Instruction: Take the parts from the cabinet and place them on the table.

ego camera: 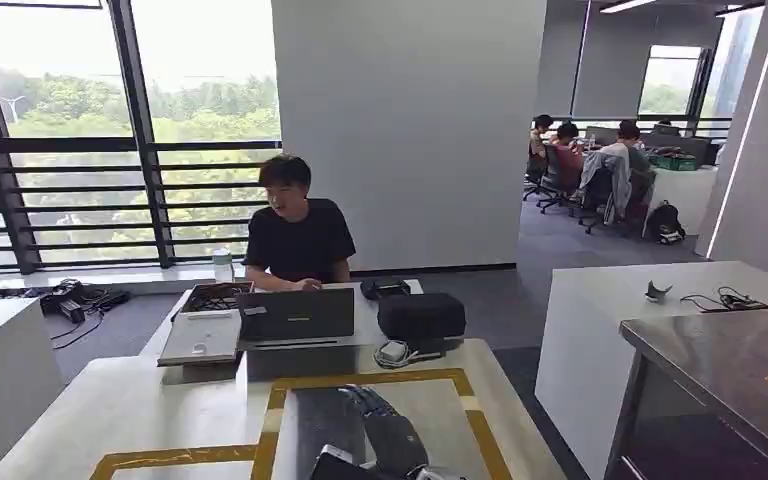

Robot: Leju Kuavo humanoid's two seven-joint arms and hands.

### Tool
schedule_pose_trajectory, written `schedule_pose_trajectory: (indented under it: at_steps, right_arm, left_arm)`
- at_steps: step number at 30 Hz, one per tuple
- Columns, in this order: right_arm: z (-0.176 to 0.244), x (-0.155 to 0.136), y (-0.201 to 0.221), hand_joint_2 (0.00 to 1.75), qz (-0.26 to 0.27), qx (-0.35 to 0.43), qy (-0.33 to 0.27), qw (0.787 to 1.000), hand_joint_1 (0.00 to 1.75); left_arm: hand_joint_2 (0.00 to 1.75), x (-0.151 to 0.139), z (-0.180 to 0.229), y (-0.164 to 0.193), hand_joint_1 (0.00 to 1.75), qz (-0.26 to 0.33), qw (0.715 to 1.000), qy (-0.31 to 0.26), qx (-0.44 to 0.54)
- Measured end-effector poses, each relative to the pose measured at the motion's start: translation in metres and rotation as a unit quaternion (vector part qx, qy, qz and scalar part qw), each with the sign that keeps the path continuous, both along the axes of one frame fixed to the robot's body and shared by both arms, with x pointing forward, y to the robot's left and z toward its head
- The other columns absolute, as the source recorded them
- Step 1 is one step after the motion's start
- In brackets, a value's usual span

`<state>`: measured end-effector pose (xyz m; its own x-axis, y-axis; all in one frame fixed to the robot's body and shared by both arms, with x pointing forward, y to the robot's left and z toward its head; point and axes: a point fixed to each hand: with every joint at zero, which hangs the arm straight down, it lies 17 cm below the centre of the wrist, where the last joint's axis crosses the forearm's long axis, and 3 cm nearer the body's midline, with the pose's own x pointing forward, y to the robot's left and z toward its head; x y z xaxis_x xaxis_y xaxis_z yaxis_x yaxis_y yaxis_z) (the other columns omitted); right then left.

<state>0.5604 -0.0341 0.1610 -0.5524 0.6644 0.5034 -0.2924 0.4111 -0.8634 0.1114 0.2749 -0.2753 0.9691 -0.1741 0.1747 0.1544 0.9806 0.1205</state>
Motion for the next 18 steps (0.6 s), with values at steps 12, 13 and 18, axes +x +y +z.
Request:
schedule_pose_trajectory:
  at_steps: [12, 13, 18]
  right_arm:
    - [0.109, 0.007, -0.001, 0.00, 0.013, 0.182, -0.049, 0.982, 0.00]
    - [0.123, 0.005, -0.004, 0.00, 0.013, 0.202, -0.051, 0.978, 0.00]
    - [0.175, -0.014, -0.021, 0.00, 0.019, 0.260, -0.101, 0.960, 0.00]
  left_arm:
    - [0.00, -0.010, -0.002, 0.015, 0.00, 0.036, 0.999, 0.004, 0.025]
    - [0.00, -0.016, -0.003, 0.018, 0.00, 0.045, 0.999, 0.007, 0.030]
    - [0.00, -0.036, -0.006, 0.014, 0.00, 0.072, 0.997, 0.020, 0.030]
